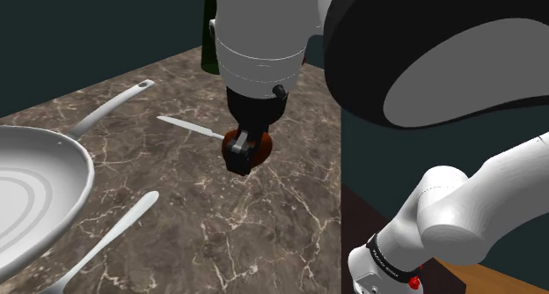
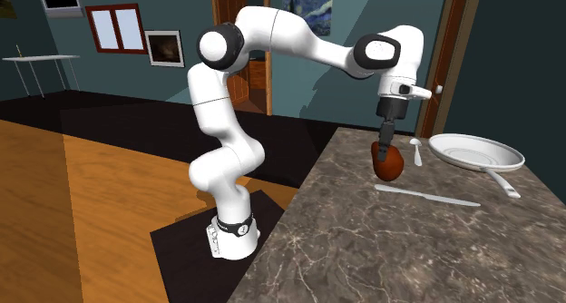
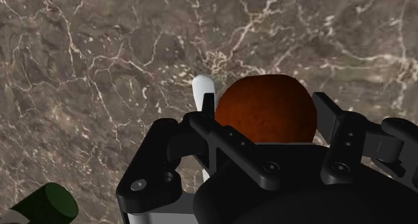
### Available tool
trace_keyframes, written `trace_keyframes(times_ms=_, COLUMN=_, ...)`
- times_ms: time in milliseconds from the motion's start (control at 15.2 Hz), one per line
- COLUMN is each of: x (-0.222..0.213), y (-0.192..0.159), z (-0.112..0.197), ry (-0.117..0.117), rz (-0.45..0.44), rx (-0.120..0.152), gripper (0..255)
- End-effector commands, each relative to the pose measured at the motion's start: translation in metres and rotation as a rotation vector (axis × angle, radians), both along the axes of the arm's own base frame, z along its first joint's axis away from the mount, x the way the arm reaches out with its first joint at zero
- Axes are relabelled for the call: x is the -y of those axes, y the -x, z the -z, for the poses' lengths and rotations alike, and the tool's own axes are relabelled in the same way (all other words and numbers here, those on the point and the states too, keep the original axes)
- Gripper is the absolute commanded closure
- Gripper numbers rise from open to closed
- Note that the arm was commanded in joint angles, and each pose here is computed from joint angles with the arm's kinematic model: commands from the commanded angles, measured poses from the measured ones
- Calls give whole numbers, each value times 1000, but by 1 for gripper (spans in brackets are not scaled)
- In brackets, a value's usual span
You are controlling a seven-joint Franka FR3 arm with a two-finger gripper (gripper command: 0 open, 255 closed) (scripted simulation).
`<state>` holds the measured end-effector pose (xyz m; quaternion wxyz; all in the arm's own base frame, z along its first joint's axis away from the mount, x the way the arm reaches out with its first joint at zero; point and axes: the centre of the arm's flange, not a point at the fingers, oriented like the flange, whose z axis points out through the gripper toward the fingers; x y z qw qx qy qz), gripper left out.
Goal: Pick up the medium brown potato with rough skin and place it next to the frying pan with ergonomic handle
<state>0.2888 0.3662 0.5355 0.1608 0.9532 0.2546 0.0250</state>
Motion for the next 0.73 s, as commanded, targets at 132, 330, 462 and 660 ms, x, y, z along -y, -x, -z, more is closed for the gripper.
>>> trace_keyframes(times_ms=132, x=1, y=0, z=5, ry=5, rz=2, rx=-11, gripper=255)
trace_keyframes(times_ms=330, x=1, y=0, z=6, ry=5, rz=2, rx=-11, gripper=0)
trace_keyframes(times_ms=462, x=1, y=0, z=6, ry=5, rz=2, rx=-11, gripper=0)
trace_keyframes(times_ms=660, x=-7, y=3, z=-20, ry=5, rz=2, rx=-11, gripper=0)
